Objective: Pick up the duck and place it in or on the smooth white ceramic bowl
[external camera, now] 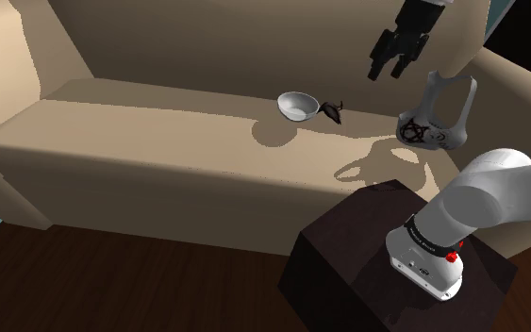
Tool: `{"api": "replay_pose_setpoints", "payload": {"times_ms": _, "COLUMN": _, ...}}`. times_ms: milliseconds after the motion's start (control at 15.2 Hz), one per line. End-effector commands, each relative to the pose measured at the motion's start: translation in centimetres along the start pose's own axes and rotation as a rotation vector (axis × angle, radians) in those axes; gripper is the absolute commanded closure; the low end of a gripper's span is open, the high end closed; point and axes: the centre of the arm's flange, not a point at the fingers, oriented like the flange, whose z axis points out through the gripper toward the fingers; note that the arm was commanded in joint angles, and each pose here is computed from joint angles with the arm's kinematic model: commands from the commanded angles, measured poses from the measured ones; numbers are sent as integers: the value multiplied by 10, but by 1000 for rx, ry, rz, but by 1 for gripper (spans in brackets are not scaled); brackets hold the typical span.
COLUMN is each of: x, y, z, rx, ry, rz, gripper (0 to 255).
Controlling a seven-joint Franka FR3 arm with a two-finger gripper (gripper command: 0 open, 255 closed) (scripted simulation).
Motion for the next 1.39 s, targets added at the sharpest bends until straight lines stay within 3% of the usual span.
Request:
{"api": "replay_pose_setpoints", "payload": {"times_ms": 0, "x": 0, "y": 0, "z": 0, "rx": 0, "ry": 0, "rz": 0, "gripper": 0}}
{"api": "replay_pose_setpoints", "payload": {"times_ms": 1320, "x": 178, "y": 125, "z": 148, "rx": -134, "ry": -112, "rz": -202, "gripper": 0}}
